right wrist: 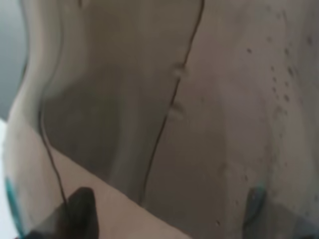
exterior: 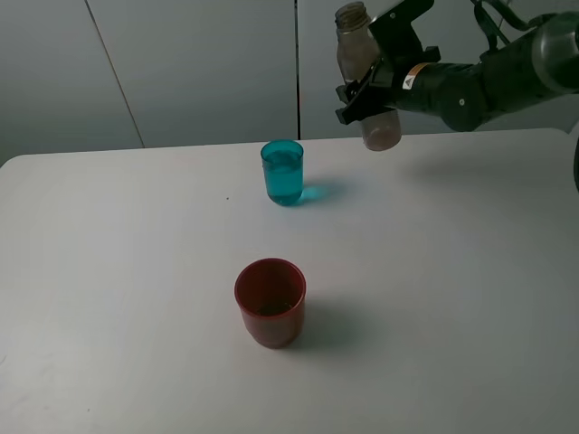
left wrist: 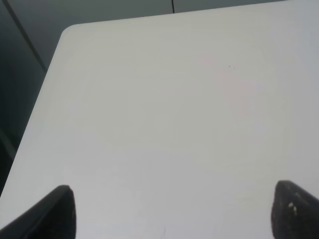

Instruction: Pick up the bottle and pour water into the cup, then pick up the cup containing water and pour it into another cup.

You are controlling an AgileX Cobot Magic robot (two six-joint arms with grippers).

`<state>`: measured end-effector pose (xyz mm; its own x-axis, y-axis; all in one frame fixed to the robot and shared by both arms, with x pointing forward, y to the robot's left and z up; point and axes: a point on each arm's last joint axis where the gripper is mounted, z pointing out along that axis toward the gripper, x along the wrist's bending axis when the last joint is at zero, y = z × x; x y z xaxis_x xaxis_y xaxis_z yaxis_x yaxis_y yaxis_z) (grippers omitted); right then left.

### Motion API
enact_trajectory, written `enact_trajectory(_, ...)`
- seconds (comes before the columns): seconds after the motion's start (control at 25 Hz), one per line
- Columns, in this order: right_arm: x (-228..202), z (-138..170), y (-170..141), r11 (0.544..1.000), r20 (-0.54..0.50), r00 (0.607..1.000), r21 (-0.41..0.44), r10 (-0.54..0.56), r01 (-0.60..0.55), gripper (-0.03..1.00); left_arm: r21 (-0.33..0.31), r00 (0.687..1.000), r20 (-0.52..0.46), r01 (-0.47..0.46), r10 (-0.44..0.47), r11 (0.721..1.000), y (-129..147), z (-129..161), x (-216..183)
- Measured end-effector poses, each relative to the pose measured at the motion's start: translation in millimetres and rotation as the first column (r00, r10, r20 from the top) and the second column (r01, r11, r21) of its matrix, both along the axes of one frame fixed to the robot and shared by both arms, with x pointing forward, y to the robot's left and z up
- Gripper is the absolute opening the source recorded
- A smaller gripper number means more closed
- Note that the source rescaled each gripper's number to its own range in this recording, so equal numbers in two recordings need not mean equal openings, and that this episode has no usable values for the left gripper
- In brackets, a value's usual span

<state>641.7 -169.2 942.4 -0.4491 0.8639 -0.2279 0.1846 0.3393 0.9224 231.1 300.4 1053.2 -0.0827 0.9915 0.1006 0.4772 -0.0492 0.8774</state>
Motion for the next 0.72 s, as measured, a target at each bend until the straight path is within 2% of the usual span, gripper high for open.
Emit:
enact_trajectory(0.12,-11,-11,-14,0.992,0.016,0.999,0.12,-0.032,0.03,0.0,0.0,1.0,0.0,0.0,0.0,1.0,0,0,0)
enact_trajectory(0.4,-27,-29,-40,0.983,-0.02,0.996,0.158,-0.089,0.091,0.0,0.0,1.0,0.0,0.0,0.0,1.0,0,0,0)
enact_trajectory(0.56,-32,-31,-52,0.977,0.012,0.994,0.183,-0.112,0.108,0.0,0.0,1.0,0.0,0.0,0.0,1.0,0,0,0)
enact_trajectory(0.72,-31,-34,-60,0.964,0.066,0.989,0.242,-0.131,0.111,0.0,0.0,1.0,0.0,0.0,0.0,1.0,0,0,0)
